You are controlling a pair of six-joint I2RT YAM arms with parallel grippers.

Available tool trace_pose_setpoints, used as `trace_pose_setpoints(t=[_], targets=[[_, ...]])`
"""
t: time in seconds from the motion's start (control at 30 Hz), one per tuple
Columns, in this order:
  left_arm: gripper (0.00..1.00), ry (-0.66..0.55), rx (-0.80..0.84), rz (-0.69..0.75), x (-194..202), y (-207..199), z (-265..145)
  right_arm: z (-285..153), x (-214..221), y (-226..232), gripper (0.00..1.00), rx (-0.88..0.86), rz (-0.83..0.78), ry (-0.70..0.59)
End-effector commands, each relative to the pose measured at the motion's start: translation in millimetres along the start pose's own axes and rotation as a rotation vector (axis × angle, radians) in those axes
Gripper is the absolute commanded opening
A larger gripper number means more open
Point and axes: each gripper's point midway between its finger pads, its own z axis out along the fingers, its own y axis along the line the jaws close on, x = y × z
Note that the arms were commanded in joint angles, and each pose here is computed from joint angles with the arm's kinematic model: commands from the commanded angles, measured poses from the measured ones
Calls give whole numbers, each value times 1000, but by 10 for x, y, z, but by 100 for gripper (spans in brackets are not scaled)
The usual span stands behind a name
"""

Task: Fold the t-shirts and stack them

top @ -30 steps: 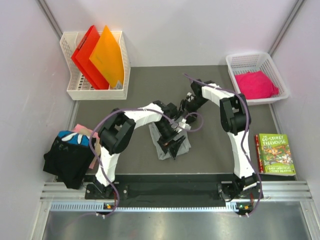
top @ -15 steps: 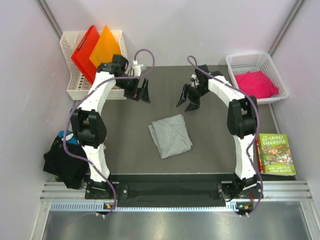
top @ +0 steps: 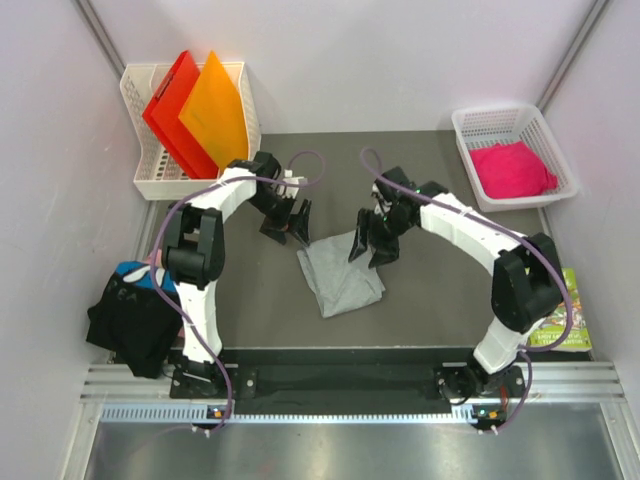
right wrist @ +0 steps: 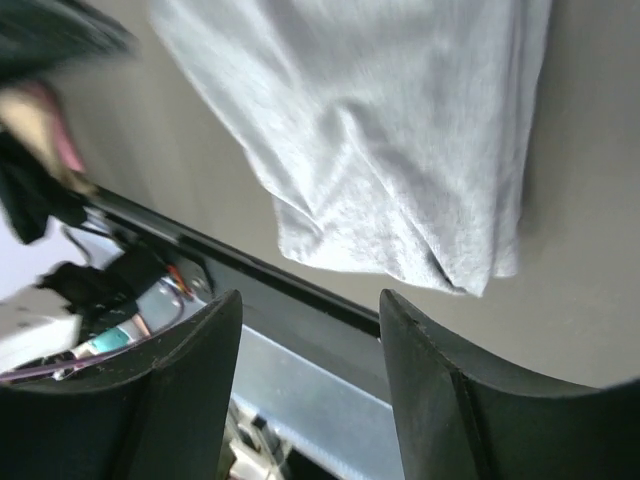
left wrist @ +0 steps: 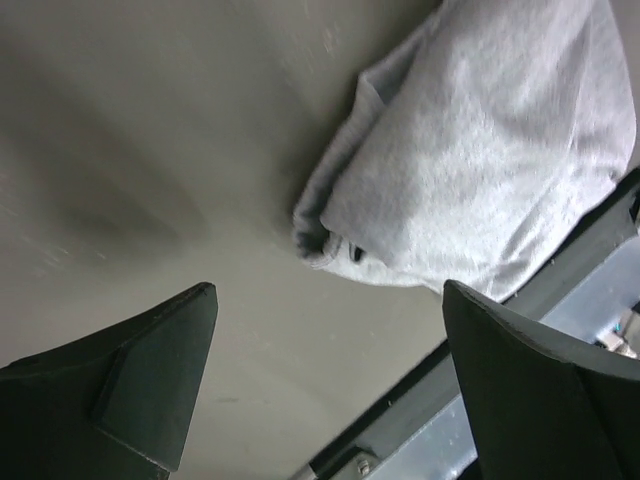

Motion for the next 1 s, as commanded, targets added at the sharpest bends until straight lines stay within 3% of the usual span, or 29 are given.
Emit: trace_pose_setpoints(t=[0.0,0.37,0.97], targets=[[99,-87,-18,14,-201,71,50,130,194,76,57,-13,-1,-10],[99,-161,-137,8,-208,262,270,313,376,147,56,-29,9,22],[99,4,-119,21,225,77,699,648,458,29,52,-29,62,61]])
